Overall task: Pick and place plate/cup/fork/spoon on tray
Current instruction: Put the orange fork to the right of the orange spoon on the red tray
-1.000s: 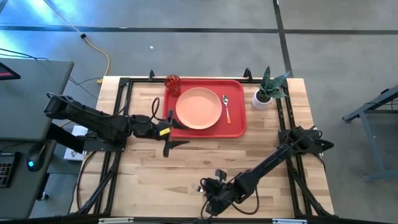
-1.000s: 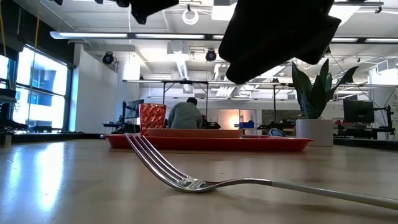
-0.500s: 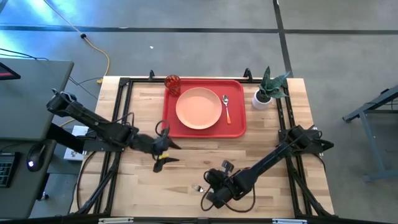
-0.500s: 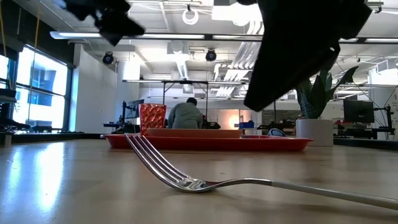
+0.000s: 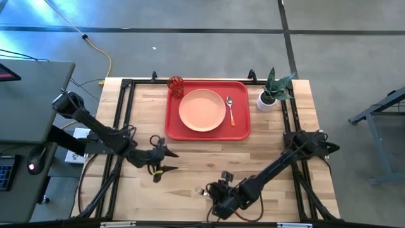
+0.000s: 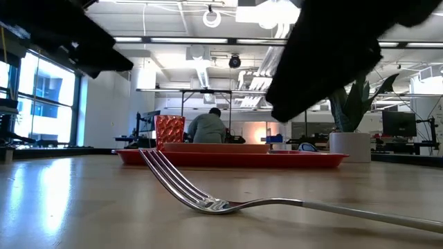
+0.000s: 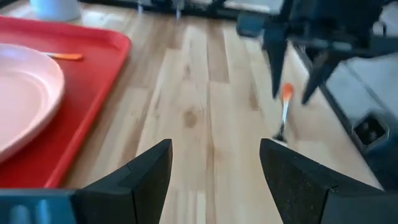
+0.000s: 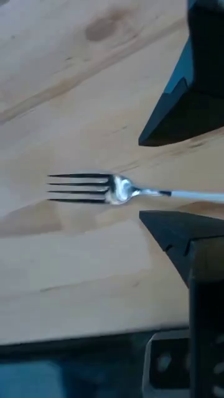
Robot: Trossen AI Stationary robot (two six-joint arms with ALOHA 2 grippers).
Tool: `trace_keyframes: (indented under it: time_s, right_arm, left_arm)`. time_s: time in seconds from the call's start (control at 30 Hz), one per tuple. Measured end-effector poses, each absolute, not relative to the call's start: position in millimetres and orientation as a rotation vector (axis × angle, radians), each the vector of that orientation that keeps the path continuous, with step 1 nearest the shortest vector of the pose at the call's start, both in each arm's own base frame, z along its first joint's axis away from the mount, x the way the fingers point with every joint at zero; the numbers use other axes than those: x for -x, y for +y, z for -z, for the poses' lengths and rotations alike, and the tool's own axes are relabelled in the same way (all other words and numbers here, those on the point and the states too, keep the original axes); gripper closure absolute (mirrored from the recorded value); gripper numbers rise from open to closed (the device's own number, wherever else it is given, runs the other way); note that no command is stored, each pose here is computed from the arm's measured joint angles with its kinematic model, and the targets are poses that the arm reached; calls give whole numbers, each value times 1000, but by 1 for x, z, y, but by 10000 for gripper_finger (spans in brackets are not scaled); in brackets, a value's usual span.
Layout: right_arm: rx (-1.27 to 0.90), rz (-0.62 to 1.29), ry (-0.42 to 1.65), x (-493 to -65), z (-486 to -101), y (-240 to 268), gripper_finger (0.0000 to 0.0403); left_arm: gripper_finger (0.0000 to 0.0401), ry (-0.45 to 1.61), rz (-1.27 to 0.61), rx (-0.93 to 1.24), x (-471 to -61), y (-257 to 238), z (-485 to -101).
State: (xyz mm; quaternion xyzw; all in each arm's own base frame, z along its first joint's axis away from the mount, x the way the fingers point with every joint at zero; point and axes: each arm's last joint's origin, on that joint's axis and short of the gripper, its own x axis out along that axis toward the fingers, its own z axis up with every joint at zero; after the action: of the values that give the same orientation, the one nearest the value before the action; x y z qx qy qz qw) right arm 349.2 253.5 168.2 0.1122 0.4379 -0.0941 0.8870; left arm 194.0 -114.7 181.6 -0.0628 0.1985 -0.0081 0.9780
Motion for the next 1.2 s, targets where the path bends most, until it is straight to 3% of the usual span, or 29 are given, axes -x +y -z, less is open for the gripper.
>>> trace_keyframes:
  time_s: [0.27, 0.47, 0.6, 0.73, 0.83, 0.97, 1.03, 1.2]
  right_arm:
    - [-145, 175, 932, -347, -128, 275, 240]
    - [-150, 199, 956, -346, -124, 274, 247]
    - [-150, 204, 988, -346, -123, 271, 291]
    - [-143, 224, 1027, -346, -124, 265, 379]
    - [-153, 242, 1036, -348, -124, 261, 387]
    - [-146, 337, 985, -354, -136, 254, 389]
    - [-142, 384, 898, -358, -162, 253, 397]
    - [-55, 680, 795, -342, -210, 229, 399]
  left_arm:
    - [169, 383, 66, 64, -204, -131, -158]
    - [169, 378, 67, 25, -217, -138, -147]
    - [169, 390, 59, 20, -224, -140, -144]
    - [169, 412, 70, 51, -227, -143, -139]
    - [169, 442, 98, 62, -227, -144, -134]
    - [169, 479, 107, 72, -227, -145, -127]
    - [169, 478, 101, 66, -227, -145, -127]
    - [169, 484, 67, 21, -229, -139, -126]
